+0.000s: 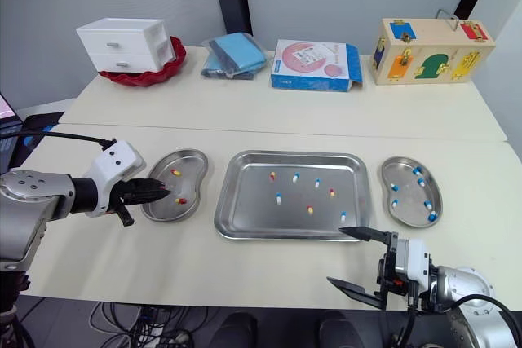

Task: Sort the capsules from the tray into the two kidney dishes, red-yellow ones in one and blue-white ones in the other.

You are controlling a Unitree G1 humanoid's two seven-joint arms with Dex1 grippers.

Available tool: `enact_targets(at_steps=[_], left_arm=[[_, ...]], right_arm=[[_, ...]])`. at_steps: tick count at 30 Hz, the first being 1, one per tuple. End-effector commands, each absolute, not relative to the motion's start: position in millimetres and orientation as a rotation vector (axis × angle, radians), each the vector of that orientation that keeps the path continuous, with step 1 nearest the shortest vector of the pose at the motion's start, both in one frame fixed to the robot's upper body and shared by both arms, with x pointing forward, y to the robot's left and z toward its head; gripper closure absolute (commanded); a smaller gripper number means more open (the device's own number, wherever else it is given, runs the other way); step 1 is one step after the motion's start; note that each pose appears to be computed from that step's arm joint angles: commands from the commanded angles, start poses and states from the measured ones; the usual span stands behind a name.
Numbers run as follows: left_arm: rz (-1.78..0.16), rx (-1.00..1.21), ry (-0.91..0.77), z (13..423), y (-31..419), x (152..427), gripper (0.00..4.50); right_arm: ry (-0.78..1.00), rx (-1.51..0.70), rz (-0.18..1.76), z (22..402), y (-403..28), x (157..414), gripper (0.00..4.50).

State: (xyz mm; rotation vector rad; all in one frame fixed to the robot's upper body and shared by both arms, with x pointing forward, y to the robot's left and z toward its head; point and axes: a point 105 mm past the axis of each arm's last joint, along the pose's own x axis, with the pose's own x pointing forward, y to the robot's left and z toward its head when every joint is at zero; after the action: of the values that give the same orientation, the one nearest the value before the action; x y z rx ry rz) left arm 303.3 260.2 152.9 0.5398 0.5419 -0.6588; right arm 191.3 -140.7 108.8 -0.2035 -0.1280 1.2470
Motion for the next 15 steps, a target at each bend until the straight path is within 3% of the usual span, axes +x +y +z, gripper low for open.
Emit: enact_targets(at_steps=[1, 14, 15], left_arm=[[-0.653, 0.58, 0.511, 166.1, 257.8, 304.9, 3.67], [-0.657, 0.591, 0.52, 166.7, 255.2, 310.0, 3.67], [-0.661, 0.593, 0.526, 166.5, 255.0, 309.9, 3.27]], right_arm=[[-0.173, -0.204, 1.243, 116.5, -140.8, 189.4, 0.0], [-0.179, -0.21, 1.221, 117.0, -143.0, 191.3, 0.0], [-0.179, -0.211, 1.219, 117.2, -143.2, 191.5, 0.0]])
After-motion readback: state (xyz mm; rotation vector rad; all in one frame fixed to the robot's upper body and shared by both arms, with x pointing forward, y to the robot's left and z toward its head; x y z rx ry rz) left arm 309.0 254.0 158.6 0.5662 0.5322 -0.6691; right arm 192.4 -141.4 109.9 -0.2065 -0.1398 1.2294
